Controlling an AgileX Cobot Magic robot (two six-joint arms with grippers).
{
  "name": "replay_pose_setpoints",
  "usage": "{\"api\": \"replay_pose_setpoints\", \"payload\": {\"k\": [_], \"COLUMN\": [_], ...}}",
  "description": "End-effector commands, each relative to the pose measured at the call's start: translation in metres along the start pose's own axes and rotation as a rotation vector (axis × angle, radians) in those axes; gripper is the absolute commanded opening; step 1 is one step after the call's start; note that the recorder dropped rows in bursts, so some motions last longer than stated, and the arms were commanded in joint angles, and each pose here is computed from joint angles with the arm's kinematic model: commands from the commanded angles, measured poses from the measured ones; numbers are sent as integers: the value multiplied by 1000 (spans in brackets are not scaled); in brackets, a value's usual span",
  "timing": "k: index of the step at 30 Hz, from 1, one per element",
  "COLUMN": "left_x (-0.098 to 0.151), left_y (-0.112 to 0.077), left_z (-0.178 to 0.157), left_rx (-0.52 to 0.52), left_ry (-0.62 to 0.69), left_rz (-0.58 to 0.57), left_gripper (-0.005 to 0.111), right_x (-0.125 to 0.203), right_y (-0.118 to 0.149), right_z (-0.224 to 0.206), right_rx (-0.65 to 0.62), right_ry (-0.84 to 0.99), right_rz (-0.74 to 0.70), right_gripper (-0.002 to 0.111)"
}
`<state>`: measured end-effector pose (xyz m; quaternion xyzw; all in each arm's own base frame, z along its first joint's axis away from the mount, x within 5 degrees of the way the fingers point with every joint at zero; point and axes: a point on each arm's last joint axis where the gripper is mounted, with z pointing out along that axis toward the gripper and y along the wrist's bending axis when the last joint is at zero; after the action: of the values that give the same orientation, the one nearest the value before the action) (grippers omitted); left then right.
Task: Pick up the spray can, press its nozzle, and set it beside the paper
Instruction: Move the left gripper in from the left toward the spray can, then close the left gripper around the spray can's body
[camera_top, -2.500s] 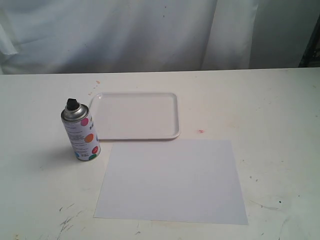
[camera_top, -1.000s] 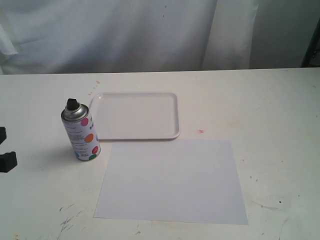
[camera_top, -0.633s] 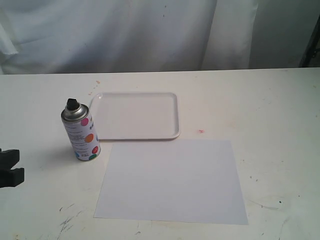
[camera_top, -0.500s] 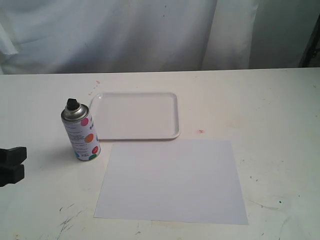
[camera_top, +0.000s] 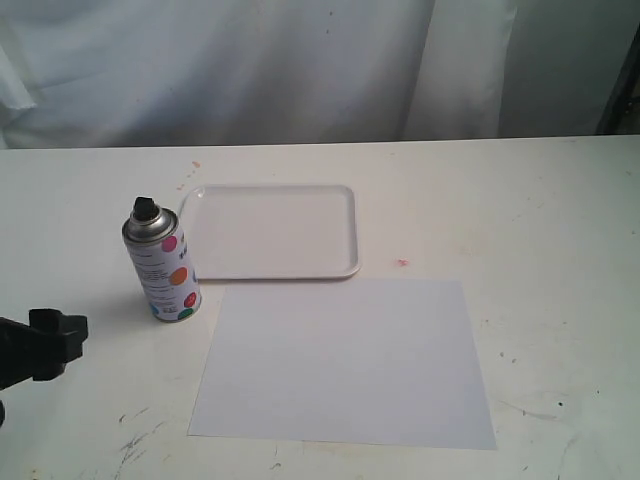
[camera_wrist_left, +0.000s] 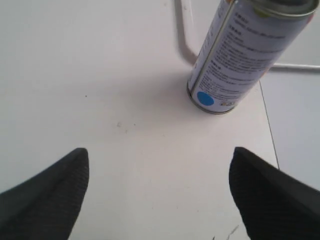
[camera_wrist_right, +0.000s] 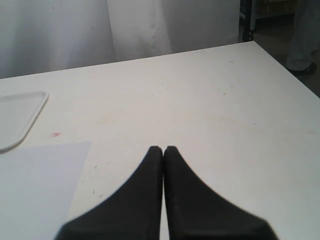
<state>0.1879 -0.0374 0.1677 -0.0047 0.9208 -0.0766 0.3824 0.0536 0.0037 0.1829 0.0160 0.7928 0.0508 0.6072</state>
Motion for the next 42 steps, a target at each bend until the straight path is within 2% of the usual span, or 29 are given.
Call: {"api": "replay_pose_setpoints", "payload": {"k": [1,5,8,14,15,18,21,23,26,30,36,42], "left_x": [-1,-4,-6,-7,-11,-19,-24,-21,-14,-9,4,6], "left_y": [-1,-1,-1,-1,-2,-6,-14,-15,-16,-20,-20,-23], "left_z": [7,8,8,8,8,6,7,11,23,36,55,65], "left_rx": [2,7,12,15,21,59,126,136,151,205,230,261], "left_ry": [-21,-57,-78,-92,-127,-226,-298,-278,-223,-228,-186,-242], "left_rz": [-28,-28,-76,-71,-71,18,177,218,264,315,339,358], "left_gripper": [73,78,94,95,95,95,95,95,95,95,95,95], "right_x": [1,1,1,1,1,1,1,1,1,1,1,1], "right_y": [0,0,0,0,0,0,0,0,0,0,0,0], "right_z": [0,0,0,0,0,0,0,0,0,0,0,0], "right_rx": [4,4,4,4,4,4,4,4,4,4,4,4], "right_ry": [-4,-4,-4,-4,-4,-4,-4,-4,-4,-4,-4,-4], "right_rz": [9,9,9,9,9,9,9,9,9,9,9,9], "right_gripper": [0,0,0,0,0,0,0,0,0,0,0,0]}}
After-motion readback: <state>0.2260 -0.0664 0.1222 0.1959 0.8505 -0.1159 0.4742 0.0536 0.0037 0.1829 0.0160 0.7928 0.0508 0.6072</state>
